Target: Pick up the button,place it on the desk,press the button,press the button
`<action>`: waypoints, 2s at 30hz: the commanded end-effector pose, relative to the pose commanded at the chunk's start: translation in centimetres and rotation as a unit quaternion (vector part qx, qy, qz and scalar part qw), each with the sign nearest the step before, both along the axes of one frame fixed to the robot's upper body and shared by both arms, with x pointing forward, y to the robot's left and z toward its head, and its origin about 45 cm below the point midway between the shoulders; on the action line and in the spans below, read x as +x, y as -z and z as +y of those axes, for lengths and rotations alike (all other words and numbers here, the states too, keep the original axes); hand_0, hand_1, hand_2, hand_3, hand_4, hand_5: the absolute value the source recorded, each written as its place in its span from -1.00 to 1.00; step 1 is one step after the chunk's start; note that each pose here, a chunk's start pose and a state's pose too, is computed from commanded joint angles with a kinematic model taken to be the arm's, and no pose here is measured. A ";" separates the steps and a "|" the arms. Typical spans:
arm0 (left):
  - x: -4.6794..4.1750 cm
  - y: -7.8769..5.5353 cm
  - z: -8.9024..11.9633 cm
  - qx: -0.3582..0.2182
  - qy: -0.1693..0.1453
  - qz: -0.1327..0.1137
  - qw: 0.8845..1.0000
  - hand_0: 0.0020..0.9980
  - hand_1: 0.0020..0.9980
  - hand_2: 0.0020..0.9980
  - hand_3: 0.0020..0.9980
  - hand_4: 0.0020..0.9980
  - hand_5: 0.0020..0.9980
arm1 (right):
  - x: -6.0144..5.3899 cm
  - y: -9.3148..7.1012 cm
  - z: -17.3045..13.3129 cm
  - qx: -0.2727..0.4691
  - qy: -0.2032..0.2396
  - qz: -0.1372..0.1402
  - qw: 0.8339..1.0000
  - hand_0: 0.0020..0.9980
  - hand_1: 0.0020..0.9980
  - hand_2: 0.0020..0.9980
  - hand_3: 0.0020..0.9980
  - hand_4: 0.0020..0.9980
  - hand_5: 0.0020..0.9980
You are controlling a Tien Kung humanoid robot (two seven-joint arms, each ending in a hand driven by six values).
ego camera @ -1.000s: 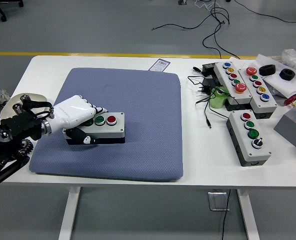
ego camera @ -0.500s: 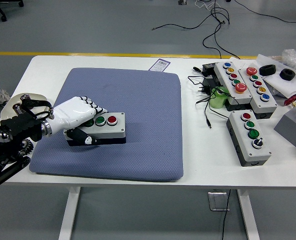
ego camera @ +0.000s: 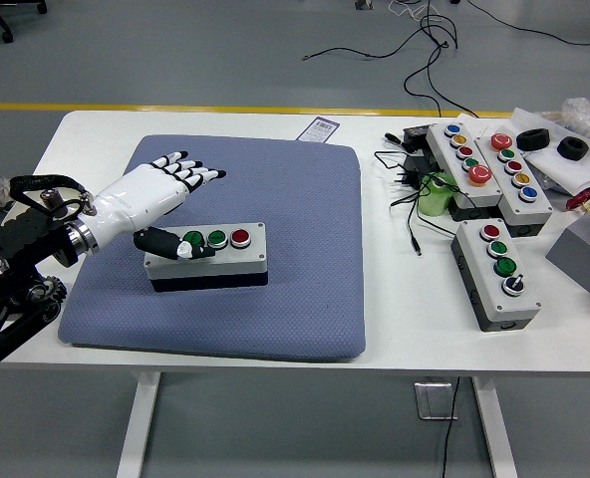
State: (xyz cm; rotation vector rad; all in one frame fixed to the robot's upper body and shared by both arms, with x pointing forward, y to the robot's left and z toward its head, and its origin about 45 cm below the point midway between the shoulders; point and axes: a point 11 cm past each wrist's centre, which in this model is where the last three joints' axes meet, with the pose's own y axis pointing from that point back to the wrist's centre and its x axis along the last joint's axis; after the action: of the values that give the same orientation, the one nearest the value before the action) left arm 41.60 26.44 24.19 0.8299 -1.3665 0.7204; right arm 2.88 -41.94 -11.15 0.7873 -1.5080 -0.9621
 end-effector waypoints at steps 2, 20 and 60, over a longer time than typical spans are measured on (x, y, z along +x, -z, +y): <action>-0.25 -0.5 -0.2 -0.016 0.000 -0.007 1.000 1.00 0.95 1.00 1.00 0.93 0.46 | 0.0 0.0 0.0 0.000 0.000 0.000 1.000 0.05 0.37 0.45 0.30 -0.34 -0.68; -3.40 -7.9 -0.4 -0.167 -0.135 -0.031 0.976 -1.00 -1.00 -1.00 0.18 0.12 1.00 | -0.1 0.0 -0.1 0.001 -0.001 0.001 1.000 0.05 0.37 0.45 0.29 -0.34 -0.68; -5.31 -0.3 -3.6 -0.034 -0.111 0.099 0.988 -1.00 -1.00 -1.00 0.34 0.13 0.99 | 0.2 0.0 0.0 0.001 -0.005 -0.002 1.000 0.05 0.37 0.45 0.29 -0.34 -0.68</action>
State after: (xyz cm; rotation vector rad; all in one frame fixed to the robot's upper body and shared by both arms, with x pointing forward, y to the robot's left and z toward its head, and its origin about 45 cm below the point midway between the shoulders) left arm 36.28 22.83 24.51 0.9823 -1.0764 0.8290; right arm 3.13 -41.93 -11.14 0.7981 -1.5051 -0.9549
